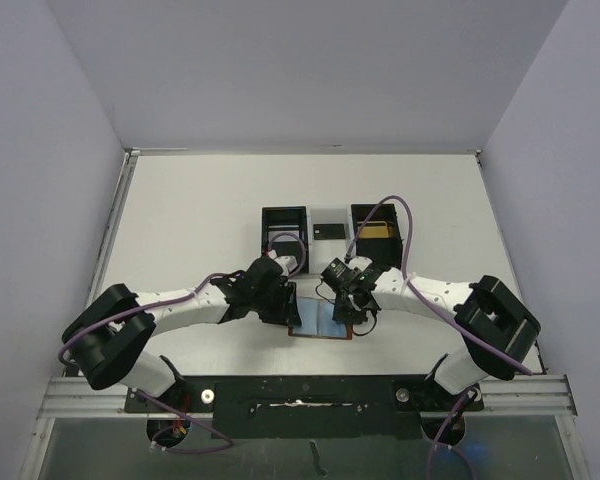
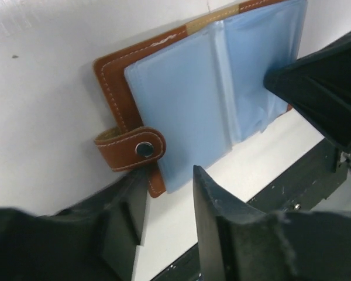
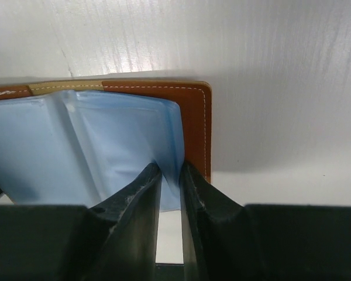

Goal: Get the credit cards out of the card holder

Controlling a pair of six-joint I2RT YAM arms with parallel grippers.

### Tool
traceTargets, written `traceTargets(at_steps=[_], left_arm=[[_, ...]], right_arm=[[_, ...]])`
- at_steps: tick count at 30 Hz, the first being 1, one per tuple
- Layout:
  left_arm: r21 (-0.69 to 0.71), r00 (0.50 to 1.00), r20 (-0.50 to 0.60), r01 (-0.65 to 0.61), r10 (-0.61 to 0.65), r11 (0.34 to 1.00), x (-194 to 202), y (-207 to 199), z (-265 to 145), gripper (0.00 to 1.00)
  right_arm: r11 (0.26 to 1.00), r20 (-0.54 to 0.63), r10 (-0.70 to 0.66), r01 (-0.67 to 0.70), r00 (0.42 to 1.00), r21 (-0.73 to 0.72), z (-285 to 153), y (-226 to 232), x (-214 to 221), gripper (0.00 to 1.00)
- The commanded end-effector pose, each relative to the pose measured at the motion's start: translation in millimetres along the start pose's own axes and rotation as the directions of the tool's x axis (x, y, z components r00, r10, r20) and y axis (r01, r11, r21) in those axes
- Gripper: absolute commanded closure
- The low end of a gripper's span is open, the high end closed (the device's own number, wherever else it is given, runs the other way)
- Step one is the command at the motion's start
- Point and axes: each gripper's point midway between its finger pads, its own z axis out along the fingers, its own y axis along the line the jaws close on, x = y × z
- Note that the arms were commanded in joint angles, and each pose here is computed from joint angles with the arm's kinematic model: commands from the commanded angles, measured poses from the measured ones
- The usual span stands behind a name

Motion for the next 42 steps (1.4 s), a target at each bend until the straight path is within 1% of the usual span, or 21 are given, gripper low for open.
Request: traceTargets(at_steps=[1, 3, 6, 11, 16, 20, 24, 26, 30, 31, 33, 36, 37, 38, 39, 42], left_arm=[[0.068, 0.993, 0.106, -0.050, 0.043, 0.996, -35, -39, -1, 0.75], [0.028, 0.993, 0.105, -0.050, 0.047, 0.998, -38, -35, 1, 0.80], [-0.024, 0.991, 0.104, -0.077, 0.079, 0.997, -38, -33, 3, 0.84], [-0.062, 0.988, 0.100, -0.111, 0.117, 0.992, -37, -36, 5, 0.85], [-0.138, 0.990, 0.100, -0.088, 0.102, 0.986, -35, -20, 4, 0.86], [-0.238, 0.980, 0.174, -0.058, 0.101, 0.970, -48, -6, -16, 0.75], [-0.305, 0.959, 0.266, -0.013, 0.098, 0.952, -61, 4, -44, 0.59], [-0.309, 0.950, 0.300, 0.012, 0.085, 0.951, -64, 10, -55, 0.51], [-0.272, 0.941, 0.337, 0.075, 0.022, 0.959, -70, 25, -70, 0.42], [-0.254, 0.941, 0.340, 0.092, -0.001, 0.963, -71, 29, -74, 0.38], [-0.217, 0.931, 0.363, 0.126, -0.040, 0.968, -78, 36, -85, 0.33], [-0.179, 0.893, 0.444, 0.164, -0.069, 0.970, -96, 43, -114, 0.23], [-0.173, 0.877, 0.474, 0.180, -0.078, 0.968, -103, 48, -125, 0.22], [-0.170, 0.859, 0.504, 0.197, -0.087, 0.965, -110, 53, -136, 0.22], [-0.170, 0.840, 0.535, 0.216, -0.094, 0.962, -116, 58, -147, 0.21], [-0.191, 0.776, 0.623, 0.276, -0.102, 0.942, -135, 76, -184, 0.21]], right_arm=[[1.000, -0.033, -0.011, 0.011, 0.999, -0.019, 22, 6, 14, 0.83], [1.000, -0.032, -0.014, 0.013, 0.999, -0.026, 22, 7, 15, 0.83], [0.999, -0.035, -0.017, 0.016, 0.999, -0.029, 23, 7, 15, 0.83], [0.999, -0.036, -0.020, 0.019, 0.999, -0.029, 24, 7, 16, 0.83], [1.000, -0.026, -0.015, 0.014, 1.000, -0.022, 22, 6, 14, 0.82], [0.998, 0.017, -0.017, 0.018, 1.000, -0.064, 10, 15, 2, 0.77], [0.995, 0.088, -0.007, 0.016, 0.996, -0.103, -13, 24, -18, 0.66], [0.993, 0.118, 0.008, 0.005, 0.993, -0.114, -23, 24, -27, 0.61], [0.992, 0.176, 0.066, -0.045, 0.982, -0.118, -39, 11, -47, 0.54], [0.991, 0.197, 0.076, -0.053, 0.977, -0.121, -44, 7, -52, 0.50], [0.990, 0.258, 0.097, -0.067, 0.961, -0.124, -56, -2, -67, 0.39], [0.985, 0.378, 0.130, -0.076, 0.917, -0.155, -83, -16, -97, 0.23], [0.985, 0.414, 0.142, -0.085, 0.899, -0.153, -88, -24, -107, 0.19], [0.981, 0.464, 0.159, -0.087, 0.871, -0.173, -101, -30, -119, 0.15], [0.983, 0.508, 0.157, -0.082, 0.847, -0.167, -110, -39, -129, 0.14], [0.990, 0.671, 0.138, -0.082, 0.729, -0.114, -142, -65, -157, 0.08]])
